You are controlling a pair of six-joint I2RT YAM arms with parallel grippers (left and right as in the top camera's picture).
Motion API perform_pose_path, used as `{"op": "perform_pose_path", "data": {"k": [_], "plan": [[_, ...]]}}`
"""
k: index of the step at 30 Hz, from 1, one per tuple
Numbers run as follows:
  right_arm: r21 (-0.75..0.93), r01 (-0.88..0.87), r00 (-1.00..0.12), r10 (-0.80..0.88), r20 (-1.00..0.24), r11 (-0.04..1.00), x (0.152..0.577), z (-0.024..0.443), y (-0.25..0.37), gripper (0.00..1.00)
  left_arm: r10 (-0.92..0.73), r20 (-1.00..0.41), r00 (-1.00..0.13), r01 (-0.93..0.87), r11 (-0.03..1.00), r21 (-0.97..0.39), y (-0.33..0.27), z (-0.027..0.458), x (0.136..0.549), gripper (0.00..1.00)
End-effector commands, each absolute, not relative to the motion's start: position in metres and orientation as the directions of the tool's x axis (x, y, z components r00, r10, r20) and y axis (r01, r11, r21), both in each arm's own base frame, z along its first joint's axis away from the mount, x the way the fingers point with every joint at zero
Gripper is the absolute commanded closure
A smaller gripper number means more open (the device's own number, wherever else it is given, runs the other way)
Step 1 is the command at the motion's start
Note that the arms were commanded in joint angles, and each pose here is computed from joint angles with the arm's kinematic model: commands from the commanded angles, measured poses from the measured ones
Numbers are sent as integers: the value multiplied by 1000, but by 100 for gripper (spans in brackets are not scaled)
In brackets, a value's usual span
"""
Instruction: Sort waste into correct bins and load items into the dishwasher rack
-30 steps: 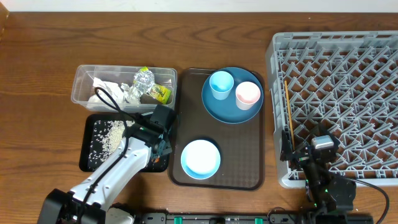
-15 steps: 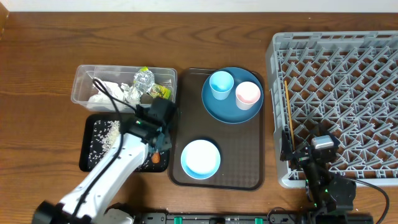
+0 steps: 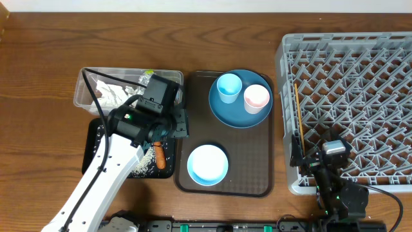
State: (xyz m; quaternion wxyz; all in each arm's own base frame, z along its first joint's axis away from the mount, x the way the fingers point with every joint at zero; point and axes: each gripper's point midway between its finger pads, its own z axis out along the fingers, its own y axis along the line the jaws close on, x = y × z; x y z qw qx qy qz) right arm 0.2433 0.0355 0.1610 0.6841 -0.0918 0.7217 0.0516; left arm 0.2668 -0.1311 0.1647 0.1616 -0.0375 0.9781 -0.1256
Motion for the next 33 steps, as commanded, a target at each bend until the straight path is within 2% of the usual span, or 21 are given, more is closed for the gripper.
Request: {"op": "perform_pose_path", "data": {"k": [1, 5, 9, 17, 22, 25, 29, 33], "plan": [[-54, -212, -45, -64, -997, 976, 243, 161, 37, 1, -100, -319, -942, -4, 958, -287, -136, 173, 268, 43], [-53, -212, -44, -64, -997, 976, 243, 161, 37, 1, -100, -319, -943, -4, 958, -287, -136, 173, 268, 18], [-53, -212, -44, -64, -997, 976, 243, 161, 37, 1, -100, -319, -943, -4, 958, -286, -136, 172, 268, 9], [-51, -215, -44, -62, -997, 975, 243, 161, 38, 1, -99, -319, -943, -4, 958, -287, -136, 172, 268, 3], [58, -213, -63, 46, -997, 975, 243, 162, 39, 1, -99, -319, -943, -4, 958, -287, -136, 172, 268, 1], [93, -214, -27, 90, -996, 972, 243, 174, 39, 1, -99, -319, -943, -4, 958, -287, -136, 172, 268, 1], [115, -213, -39, 110, -993, 970, 239, 188, 39, 1, -99, -319, -943, -4, 958, -287, -136, 172, 268, 0], [149, -211, -53, 141, -989, 966, 229, 223, 38, 1, -99, -319, -943, -4, 958, -287, -136, 172, 268, 0]]}}
